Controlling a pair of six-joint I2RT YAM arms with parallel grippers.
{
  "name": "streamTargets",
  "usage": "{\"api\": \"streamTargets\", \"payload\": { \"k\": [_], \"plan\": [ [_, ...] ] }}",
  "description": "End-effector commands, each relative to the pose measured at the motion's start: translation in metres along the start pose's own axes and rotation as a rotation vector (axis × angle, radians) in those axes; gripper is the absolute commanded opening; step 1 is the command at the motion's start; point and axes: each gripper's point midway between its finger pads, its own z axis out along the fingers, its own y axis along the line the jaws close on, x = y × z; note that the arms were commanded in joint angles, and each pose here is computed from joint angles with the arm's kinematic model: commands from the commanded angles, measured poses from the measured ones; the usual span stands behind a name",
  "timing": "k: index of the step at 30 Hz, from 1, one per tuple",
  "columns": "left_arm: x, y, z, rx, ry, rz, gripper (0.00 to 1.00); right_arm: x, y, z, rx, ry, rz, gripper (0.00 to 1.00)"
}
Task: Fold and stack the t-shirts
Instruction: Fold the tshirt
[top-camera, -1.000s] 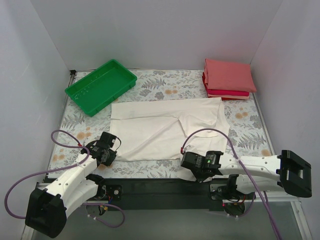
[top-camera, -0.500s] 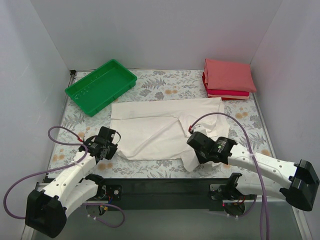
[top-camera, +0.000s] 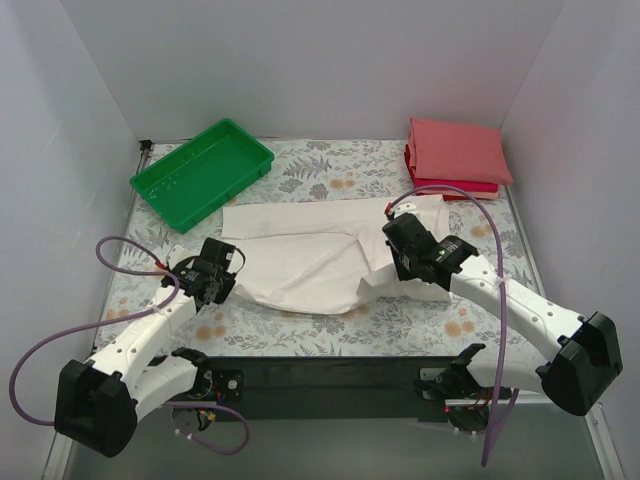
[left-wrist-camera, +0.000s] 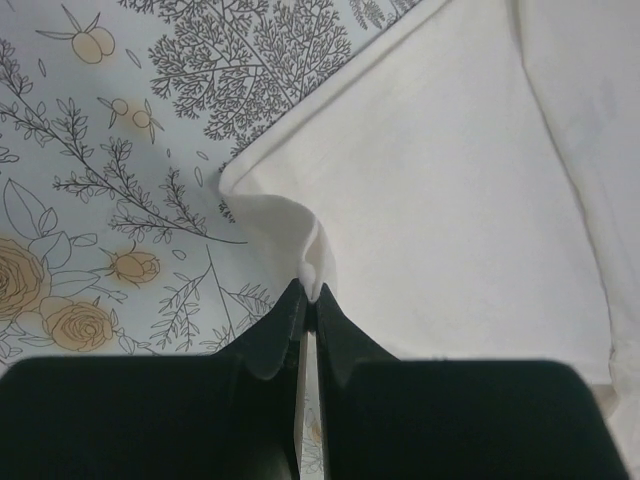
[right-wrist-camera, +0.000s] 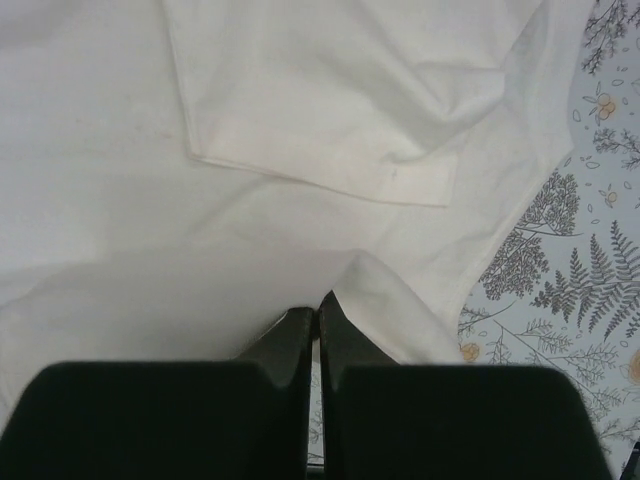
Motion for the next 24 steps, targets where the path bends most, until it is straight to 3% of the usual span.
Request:
{"api": "streamTargets", "payload": {
  "k": [1,8,24],
  "plan": [
    [-0.024,-0.022,-0.003,0.027,-0.091,-0.053,0.0,-0.039,-0.006,0.0,0.004,-0.087,0.001,0.01],
    [-0.035,-0.033,0.007,0.002,-0.115,-0.065,0.0,-0.063,-0.026,0.013,0.02,-0.092,0.069,0.01],
    [-0.057,-0.064,0.016,0.028,-0.162,-0.087,0.0,-0.124,-0.05,0.032,0.095,-0.135,0.023,0.01]
  ]
}}
